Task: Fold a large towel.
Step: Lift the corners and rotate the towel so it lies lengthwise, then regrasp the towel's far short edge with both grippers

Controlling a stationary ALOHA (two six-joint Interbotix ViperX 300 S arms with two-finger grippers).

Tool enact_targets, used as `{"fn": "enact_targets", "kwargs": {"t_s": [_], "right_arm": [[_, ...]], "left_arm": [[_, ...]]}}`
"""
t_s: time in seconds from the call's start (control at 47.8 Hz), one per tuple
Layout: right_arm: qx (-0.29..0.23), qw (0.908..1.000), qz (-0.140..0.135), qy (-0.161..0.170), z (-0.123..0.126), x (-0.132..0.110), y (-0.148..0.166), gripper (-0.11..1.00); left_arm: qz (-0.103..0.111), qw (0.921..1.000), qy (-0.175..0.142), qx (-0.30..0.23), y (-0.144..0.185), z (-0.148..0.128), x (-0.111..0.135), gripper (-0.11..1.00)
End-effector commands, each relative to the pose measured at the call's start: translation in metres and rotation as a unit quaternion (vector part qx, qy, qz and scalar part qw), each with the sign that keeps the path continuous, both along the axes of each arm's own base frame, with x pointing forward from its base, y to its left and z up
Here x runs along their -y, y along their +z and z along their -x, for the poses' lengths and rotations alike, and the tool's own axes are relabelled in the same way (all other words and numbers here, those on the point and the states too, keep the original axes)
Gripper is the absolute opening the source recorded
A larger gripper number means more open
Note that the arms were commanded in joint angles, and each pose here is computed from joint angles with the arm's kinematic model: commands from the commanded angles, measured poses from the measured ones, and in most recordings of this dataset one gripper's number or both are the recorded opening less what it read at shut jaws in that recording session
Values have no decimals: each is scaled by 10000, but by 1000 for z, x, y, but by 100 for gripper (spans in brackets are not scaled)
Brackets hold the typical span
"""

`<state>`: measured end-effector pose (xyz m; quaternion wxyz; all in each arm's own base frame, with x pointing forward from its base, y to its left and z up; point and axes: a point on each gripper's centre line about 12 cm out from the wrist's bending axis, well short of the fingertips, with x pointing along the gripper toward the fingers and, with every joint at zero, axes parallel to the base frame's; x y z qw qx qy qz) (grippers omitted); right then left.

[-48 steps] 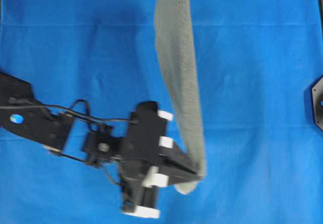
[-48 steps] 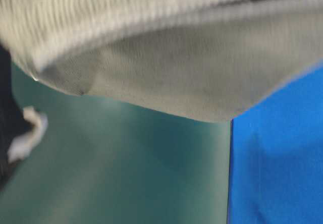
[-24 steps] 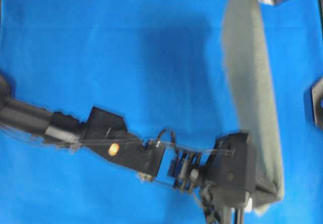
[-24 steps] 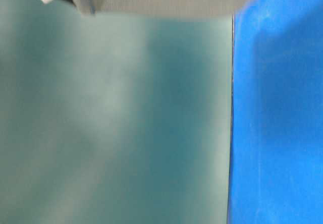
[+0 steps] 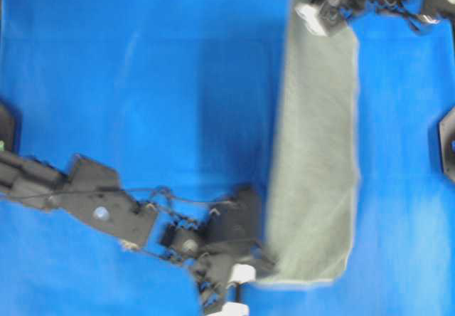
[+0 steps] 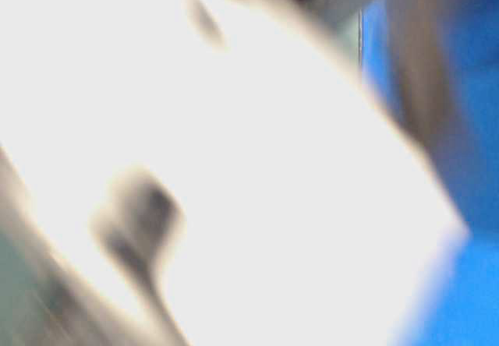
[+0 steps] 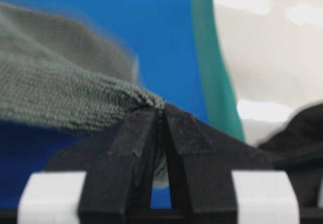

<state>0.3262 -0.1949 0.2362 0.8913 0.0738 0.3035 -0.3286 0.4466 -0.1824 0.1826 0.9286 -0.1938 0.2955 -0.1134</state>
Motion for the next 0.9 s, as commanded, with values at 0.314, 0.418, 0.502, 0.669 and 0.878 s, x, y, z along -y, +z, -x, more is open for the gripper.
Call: {"fn": "enact_targets", "kwargs": {"t_s": [0.314,0.418,0.502,0.669,0.878], "right_arm": [[51,9983,256,525,-82,31,-21,2],[-55,9971,381,650,-82,30,-22,2],[-120,9960,472,743,-83,29,-21,3],[-381,9936,649,837,-81,29,-23,27],[-1018,9844,995,1033,-70,13,-19,66]], "left_arm": [[560,9981,-16,-253,-22,78,4,3],[522,9983,82,-245,-22,73,-5,3],[479,9986,154,-187,-19,67,-12,3],[356,9991,209,-87,-15,61,-23,37],[138,9997,175,61,11,62,-34,77]]}}
